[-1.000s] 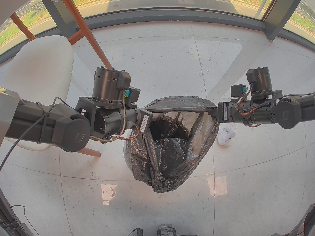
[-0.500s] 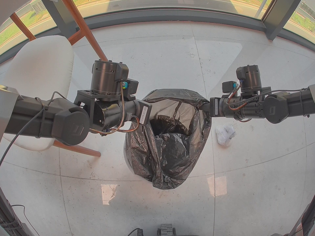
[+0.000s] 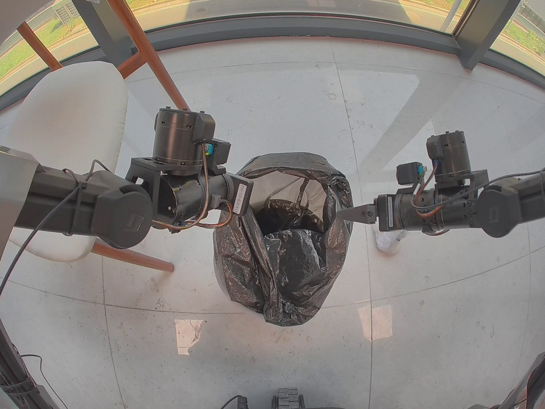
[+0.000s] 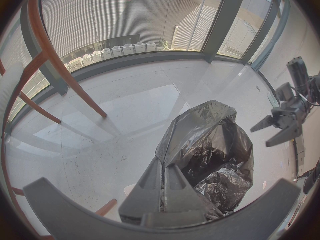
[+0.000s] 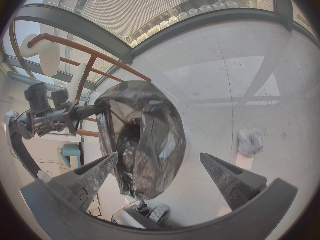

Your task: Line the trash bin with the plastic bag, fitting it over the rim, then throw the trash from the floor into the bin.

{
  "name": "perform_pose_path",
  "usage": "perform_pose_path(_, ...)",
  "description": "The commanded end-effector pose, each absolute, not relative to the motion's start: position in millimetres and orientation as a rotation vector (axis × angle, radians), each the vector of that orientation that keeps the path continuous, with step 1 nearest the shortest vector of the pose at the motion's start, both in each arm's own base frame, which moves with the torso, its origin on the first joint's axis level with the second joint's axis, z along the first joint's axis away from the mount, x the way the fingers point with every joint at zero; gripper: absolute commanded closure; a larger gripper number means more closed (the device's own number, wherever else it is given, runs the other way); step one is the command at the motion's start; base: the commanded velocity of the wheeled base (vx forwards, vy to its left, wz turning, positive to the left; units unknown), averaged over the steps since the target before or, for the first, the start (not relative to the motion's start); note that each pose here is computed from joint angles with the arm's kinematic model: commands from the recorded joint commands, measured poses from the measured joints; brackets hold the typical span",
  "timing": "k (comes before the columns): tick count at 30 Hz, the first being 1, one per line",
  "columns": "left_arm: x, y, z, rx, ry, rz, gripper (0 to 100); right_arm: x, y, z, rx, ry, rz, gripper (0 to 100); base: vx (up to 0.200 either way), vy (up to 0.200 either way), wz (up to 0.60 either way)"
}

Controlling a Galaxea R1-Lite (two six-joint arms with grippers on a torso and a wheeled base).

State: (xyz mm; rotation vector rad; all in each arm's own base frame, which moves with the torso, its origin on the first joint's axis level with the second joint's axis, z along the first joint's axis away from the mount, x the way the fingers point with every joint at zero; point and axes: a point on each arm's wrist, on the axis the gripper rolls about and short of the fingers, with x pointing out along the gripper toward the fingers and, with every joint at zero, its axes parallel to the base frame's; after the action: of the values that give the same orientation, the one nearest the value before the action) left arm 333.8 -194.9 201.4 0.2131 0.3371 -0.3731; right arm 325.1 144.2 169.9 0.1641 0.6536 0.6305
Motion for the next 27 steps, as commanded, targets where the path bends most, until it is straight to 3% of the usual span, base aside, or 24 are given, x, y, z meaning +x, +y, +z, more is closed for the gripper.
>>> perform_pose_path(1,342.5,-190.9,191.0,0.216,0.365,-0.356,100,292.4,128.4,177.5,0.169,0.657,0.634,0,0.0,0.0,0.0)
perform_pose_path(15,357.0,-174.6,176.3,0.176,0.416,-0.319,100,262.6,115.9,149.9,0.184,0.523,0.646,0,0.0,0.0,0.0)
perform_pose_path(26,364.7,-163.7,174.7,0.171,0.42,-0.298,100,258.0,114.0,149.7,0.185,0.501,0.648,0,0.0,0.0,0.0)
perform_pose_path(27,364.7,-163.0,173.9,0.173,0.423,-0.297,0,258.0,114.0,149.7,0.187,0.502,0.648,0,0.0,0.0,0.0)
